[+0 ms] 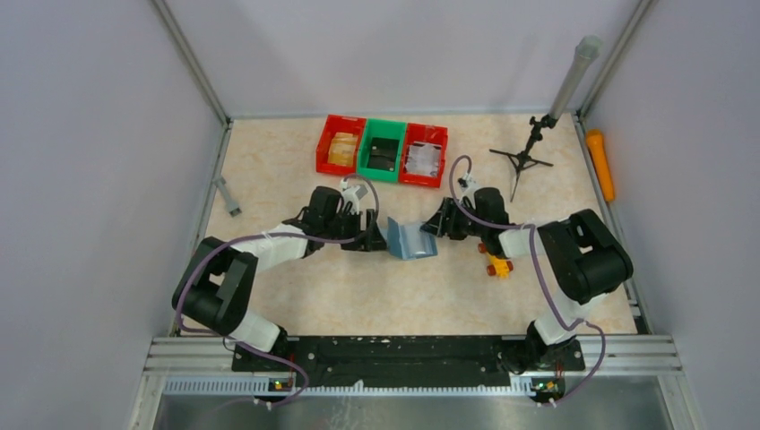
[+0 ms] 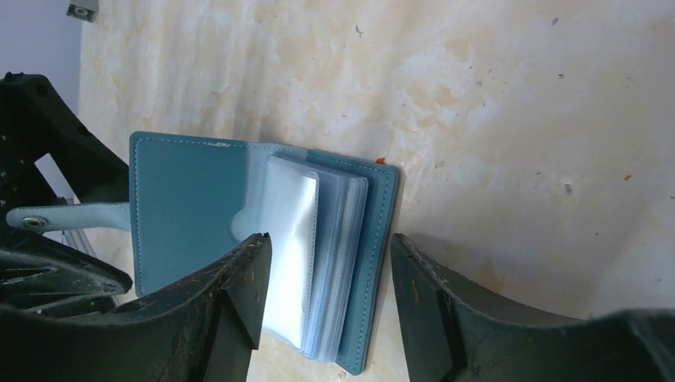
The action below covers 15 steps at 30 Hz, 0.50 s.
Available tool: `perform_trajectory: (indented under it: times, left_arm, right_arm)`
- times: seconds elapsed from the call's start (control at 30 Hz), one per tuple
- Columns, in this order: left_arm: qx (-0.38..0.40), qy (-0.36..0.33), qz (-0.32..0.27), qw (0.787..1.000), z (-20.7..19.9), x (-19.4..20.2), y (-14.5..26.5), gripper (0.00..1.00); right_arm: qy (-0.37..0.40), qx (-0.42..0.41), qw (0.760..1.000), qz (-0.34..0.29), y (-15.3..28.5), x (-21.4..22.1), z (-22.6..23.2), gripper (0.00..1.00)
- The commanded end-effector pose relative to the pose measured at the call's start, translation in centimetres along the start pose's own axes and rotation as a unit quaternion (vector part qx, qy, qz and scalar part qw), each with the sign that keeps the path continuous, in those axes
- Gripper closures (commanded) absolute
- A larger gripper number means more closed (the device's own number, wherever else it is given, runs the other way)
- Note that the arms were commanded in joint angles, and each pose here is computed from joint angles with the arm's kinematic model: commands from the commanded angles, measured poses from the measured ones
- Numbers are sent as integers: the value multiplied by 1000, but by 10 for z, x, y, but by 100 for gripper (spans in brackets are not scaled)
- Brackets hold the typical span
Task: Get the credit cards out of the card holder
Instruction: Open the card holder at the center of the board.
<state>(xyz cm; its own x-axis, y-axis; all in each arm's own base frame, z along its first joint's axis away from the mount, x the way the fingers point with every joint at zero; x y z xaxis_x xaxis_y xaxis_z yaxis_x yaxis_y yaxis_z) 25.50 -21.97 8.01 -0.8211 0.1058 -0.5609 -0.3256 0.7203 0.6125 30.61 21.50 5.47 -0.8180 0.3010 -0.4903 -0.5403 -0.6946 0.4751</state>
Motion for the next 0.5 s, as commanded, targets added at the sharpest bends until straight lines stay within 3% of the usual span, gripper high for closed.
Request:
perform_trajectory:
  times: [0.0,0.13,0.27,0.47]
  left_arm:
    - [86,-33,-55,994,-31,-27,5,24]
    - [118,-35,-66,990,-39,-29,6,19]
    - [73,-34,-68,994,-26,-30,3,18]
    - [30,2,-20,999,-6,-23,-14,31]
  right_arm:
    - [11,-47,999,3,-8,-6,24,42]
    - [23,-51,998,11,-12,-1,32,42]
    - [30,-56,998,10,-11,0,37,42]
    - [37,-57,998,7,-10,-1,40,42]
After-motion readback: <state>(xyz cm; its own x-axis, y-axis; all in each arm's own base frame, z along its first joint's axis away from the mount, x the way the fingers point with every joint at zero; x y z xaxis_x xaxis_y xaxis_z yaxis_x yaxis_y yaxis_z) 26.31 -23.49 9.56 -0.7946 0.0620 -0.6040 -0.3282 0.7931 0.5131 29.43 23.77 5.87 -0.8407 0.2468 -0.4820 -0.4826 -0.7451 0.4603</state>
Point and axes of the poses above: each gripper's point midway between its finger pads, its own y axis back along the fingers, its own z axis along the line the jaws close on, x = y × z, the point moved 3 cm from there along y, back along the fingers, and after that the axes turned 7 degrees about -y, right-handed, at the moved point
